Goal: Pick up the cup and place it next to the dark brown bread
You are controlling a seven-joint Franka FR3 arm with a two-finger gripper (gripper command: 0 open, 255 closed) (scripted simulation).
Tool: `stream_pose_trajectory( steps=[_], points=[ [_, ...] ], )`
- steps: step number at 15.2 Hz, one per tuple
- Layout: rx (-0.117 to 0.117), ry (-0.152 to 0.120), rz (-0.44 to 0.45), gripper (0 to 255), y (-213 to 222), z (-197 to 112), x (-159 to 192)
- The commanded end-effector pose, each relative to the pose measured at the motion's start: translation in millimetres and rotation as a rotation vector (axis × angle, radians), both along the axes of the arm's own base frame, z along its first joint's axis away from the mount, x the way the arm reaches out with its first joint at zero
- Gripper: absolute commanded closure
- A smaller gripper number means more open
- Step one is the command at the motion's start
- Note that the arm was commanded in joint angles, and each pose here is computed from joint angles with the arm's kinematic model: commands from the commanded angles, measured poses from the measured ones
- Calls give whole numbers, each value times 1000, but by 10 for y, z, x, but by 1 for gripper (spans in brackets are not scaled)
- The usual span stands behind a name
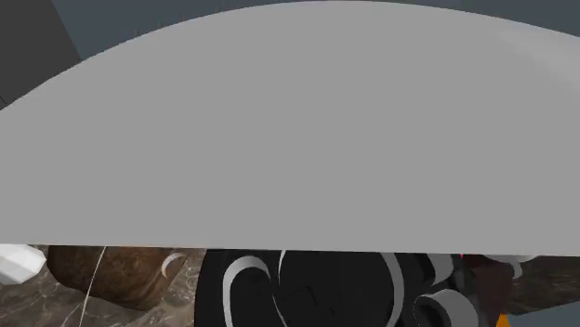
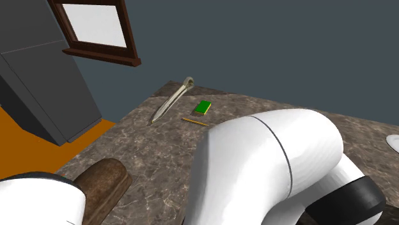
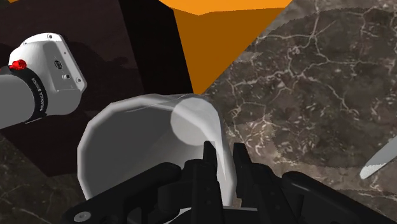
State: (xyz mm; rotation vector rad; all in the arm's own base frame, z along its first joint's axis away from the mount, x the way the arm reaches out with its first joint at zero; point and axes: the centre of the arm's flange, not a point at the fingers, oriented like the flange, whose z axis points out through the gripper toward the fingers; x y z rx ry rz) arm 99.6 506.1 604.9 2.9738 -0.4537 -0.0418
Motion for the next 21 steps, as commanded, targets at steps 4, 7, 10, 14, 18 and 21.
stream_pose_trajectory(
  steps=[4,7,10,14,18,21],
  points=[
    [1,0,0,255,4,-260,0],
    [1,0,0,255,4,-419,0],
    [1,0,0,255,4,-577,0],
    [1,0,0,255,4,-788,0],
    [1,0,0,255,4,-899,0],
    [1,0,0,255,4,-899,0]
  ],
)
